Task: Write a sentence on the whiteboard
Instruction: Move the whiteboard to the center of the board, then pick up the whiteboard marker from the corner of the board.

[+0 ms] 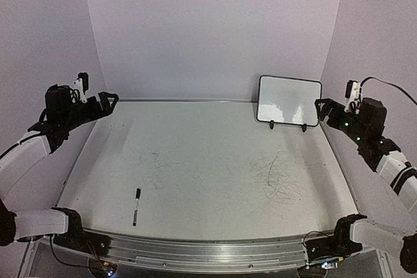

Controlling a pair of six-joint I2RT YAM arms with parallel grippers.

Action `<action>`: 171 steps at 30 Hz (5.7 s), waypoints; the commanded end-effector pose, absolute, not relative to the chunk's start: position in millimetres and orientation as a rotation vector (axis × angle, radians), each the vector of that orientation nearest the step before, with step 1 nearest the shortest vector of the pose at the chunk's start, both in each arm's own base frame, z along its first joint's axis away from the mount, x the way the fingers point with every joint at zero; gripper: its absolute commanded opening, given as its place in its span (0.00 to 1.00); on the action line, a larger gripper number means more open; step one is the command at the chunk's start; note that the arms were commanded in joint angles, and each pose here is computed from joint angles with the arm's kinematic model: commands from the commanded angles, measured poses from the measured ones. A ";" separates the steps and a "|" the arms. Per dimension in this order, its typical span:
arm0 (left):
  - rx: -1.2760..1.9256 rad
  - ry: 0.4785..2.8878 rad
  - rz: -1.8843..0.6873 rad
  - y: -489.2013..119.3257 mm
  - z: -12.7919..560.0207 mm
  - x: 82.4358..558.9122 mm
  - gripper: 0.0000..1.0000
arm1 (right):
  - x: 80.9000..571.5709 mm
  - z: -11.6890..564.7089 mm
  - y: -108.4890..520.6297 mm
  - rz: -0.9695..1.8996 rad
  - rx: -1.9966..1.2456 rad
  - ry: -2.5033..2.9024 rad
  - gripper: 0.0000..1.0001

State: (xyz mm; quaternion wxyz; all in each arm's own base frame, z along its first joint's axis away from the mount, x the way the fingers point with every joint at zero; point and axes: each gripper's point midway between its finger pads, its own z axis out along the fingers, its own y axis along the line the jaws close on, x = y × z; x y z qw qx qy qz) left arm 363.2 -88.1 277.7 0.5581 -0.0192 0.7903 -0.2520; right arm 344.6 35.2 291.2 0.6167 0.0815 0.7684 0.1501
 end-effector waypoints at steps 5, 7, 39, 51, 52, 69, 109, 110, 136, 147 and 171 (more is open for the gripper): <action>0.051 1.891 -0.760 -117.9 277.9 368.8 0.99 | 362.3 273.9 25.8 0.317 0.277 1.816 0.98; 0.037 1.923 -0.775 -120.3 267.7 367.9 0.99 | 372.6 261.7 38.2 0.357 0.221 1.887 0.98; 0.096 2.112 -0.940 -200.5 216.1 339.6 0.95 | 541.1 47.0 124.6 0.055 0.147 2.465 0.59; 0.081 2.082 -0.888 -193.5 223.8 343.9 0.93 | 581.9 28.0 119.8 -0.019 0.160 2.449 0.44; 0.081 2.080 -0.886 -193.4 224.5 343.8 0.93 | 583.7 26.0 119.0 -0.030 0.160 2.450 0.41; 0.069 2.078 -0.873 -191.2 224.0 344.8 0.93 | 573.3 26.3 116.4 -0.078 0.131 2.452 0.00; 0.008 2.184 -0.889 -187.4 176.3 326.9 0.93 | 268.1 10.1 371.5 0.130 0.054 2.539 0.00; 0.002 2.195 -0.891 -187.0 172.2 325.1 0.93 | 267.9 11.2 368.8 0.120 0.045 2.533 0.00; -0.212 2.743 -0.207 -159.9 38.9 221.2 0.64 | 201.6 128.6 380.1 0.740 -0.620 2.161 0.94; -0.149 2.857 -0.137 -164.6 10.5 210.9 0.35 | 228.8 178.8 355.4 0.705 -0.389 1.966 0.98; 0.071 2.206 -1.155 -292.1 220.0 251.1 0.00 | 200.0 188.3 433.1 1.120 -0.527 1.994 0.94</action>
